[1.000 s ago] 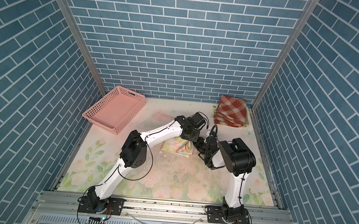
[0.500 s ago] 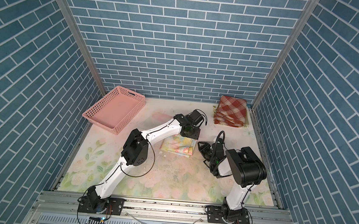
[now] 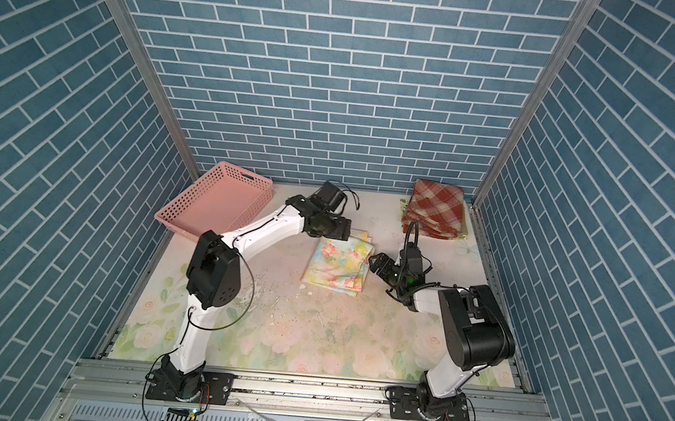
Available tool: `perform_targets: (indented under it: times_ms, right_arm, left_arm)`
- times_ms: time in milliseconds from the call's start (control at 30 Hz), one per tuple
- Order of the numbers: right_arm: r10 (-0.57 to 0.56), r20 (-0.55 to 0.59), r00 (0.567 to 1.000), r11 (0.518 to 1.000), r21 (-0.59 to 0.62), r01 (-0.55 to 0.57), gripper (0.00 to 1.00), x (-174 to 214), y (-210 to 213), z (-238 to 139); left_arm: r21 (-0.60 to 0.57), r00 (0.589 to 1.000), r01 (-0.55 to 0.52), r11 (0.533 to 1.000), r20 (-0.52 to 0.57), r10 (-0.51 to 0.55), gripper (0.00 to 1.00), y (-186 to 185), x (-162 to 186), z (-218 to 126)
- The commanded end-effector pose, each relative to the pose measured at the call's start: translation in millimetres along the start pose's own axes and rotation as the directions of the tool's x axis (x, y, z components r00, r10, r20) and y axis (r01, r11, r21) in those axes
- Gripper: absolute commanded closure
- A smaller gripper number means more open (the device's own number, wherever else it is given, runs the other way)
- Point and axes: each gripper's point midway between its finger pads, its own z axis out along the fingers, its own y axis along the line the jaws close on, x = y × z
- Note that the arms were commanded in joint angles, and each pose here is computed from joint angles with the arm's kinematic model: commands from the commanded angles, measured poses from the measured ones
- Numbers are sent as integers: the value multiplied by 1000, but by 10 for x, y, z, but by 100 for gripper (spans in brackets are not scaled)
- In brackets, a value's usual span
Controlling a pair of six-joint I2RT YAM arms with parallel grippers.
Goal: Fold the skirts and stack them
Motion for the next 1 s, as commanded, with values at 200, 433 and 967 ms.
perform_targets:
  times_ms: [200, 433, 967]
  right_arm:
    - [-65, -176, 982, 997, 29, 71, 11, 111, -56, 354]
    - [-73, -227, 971, 996, 31, 82, 18, 94, -50, 554]
    - [-30, -229, 973, 992, 114, 58, 57, 16, -295, 734]
  left_arm:
    - [-56, 994, -87, 995, -65, 84, 17, 639, 383, 241]
    - [-113, 977, -214, 970, -25, 213, 18, 491, 660, 146]
    - [92, 954, -291, 952, 107, 281, 21, -375, 1122, 60]
